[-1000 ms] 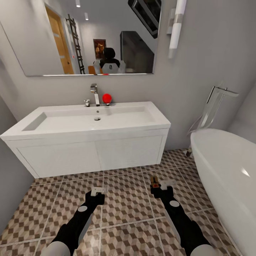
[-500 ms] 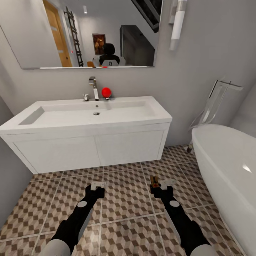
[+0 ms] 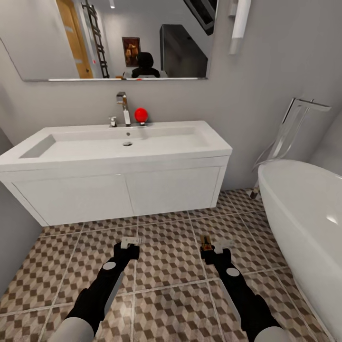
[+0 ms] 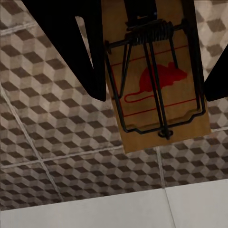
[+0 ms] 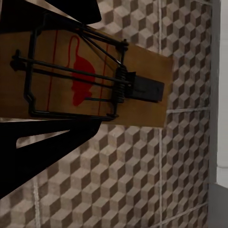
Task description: Take the four mousetraps from the cabinet in the bathroom and place them on the bathroom floor. Make sure all four end up on the same floor surface, and ensure that at least two of them are either under or directly next to the same bathroom sink.
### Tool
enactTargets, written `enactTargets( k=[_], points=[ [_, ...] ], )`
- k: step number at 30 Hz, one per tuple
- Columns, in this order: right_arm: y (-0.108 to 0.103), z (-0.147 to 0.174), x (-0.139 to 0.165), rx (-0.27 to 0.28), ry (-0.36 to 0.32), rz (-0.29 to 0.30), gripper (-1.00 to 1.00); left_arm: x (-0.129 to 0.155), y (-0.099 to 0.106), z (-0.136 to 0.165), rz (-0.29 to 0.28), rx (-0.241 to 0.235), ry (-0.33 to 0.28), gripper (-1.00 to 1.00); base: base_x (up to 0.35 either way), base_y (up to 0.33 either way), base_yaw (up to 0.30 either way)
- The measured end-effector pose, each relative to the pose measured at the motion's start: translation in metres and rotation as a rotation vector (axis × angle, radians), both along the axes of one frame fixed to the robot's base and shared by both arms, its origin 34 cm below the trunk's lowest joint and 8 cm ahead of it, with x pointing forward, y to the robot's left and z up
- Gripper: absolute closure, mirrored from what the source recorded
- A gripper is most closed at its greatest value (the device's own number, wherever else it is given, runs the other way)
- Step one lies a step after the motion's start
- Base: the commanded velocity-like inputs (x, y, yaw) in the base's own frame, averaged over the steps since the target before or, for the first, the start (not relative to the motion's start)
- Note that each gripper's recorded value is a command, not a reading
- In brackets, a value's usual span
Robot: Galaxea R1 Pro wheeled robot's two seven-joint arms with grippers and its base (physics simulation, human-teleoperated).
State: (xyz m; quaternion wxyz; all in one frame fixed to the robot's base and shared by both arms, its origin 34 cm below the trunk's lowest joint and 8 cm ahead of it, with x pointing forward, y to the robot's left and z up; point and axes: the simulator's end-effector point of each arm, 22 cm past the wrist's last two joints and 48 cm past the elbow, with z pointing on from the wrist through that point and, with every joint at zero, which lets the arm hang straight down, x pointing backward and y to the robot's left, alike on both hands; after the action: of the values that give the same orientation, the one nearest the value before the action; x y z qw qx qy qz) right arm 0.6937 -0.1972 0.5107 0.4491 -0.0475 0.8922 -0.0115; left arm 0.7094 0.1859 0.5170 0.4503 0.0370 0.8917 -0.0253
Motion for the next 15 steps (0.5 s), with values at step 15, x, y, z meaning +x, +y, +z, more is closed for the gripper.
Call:
enactTargets(
  k=[15],
  points=[
    [0.001, -0.045, -0.01, 0.0, 0.023, 0.002, 1.0, -0.011, -0.005, -0.046, -0.003, -0.006, 0.027, 1.0, 0.0, 0.0, 0.0]
  ],
)
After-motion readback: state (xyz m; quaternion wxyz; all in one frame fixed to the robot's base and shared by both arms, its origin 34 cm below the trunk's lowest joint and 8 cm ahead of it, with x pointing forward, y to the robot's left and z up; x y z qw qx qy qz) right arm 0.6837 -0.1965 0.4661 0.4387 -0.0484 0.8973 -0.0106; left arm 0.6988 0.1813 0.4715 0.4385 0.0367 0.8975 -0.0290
